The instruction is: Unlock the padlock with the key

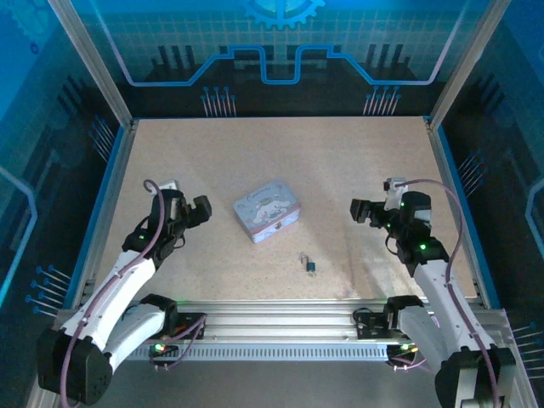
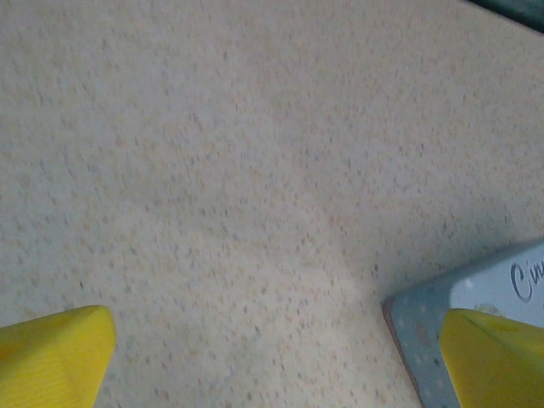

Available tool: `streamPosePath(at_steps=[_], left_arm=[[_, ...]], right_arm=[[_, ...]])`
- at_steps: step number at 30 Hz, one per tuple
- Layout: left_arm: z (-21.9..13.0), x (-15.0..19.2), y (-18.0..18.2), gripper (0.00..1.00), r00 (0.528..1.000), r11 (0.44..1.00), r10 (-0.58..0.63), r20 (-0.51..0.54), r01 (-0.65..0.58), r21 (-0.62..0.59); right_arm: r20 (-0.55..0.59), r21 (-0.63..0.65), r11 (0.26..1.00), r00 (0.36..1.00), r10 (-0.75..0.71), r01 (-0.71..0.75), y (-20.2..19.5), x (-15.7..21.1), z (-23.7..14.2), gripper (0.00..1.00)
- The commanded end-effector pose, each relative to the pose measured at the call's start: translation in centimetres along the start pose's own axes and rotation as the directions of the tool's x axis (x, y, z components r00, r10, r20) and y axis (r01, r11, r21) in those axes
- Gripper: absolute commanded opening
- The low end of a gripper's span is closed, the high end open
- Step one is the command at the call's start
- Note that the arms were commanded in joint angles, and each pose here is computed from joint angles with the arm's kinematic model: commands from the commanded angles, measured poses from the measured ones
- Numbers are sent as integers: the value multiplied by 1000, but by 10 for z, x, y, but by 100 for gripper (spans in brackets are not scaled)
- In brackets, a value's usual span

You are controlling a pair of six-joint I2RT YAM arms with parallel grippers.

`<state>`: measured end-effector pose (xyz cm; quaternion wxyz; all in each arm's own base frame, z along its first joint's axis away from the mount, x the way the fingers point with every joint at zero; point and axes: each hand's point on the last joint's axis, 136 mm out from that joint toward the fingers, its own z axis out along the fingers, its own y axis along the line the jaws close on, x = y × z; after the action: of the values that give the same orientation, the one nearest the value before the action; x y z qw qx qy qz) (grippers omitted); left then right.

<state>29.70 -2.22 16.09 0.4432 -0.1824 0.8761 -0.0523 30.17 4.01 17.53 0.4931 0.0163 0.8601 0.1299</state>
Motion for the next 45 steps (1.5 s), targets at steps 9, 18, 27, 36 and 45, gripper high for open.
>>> streamPosePath(at_steps=[9, 18, 27, 36, 45], left_arm=[[35, -20, 14, 99, 954, 976, 213, 211, -197, -92], [60, -7, 11, 99, 938, 963, 270, 215, -261, -69], [73, 0, -2, 99, 919, 952, 288, 269, -305, 22], [79, -6, -20, 99, 888, 922, 317, 333, -371, 110], [89, -11, -19, 99, 891, 919, 324, 319, -376, 117]], right_arm=[[200, 126, 982, 965, -167, 144, -35, -19, 28, 100], [229, 106, 974, 948, -222, 202, -36, -12, 54, 100], [231, 72, 973, 946, -229, 218, -36, -1, 77, 100], [214, 44, 971, 947, -241, 237, -37, 19, 98, 100], [109, 30, 963, 956, -271, 269, -31, 19, 117, 100]])
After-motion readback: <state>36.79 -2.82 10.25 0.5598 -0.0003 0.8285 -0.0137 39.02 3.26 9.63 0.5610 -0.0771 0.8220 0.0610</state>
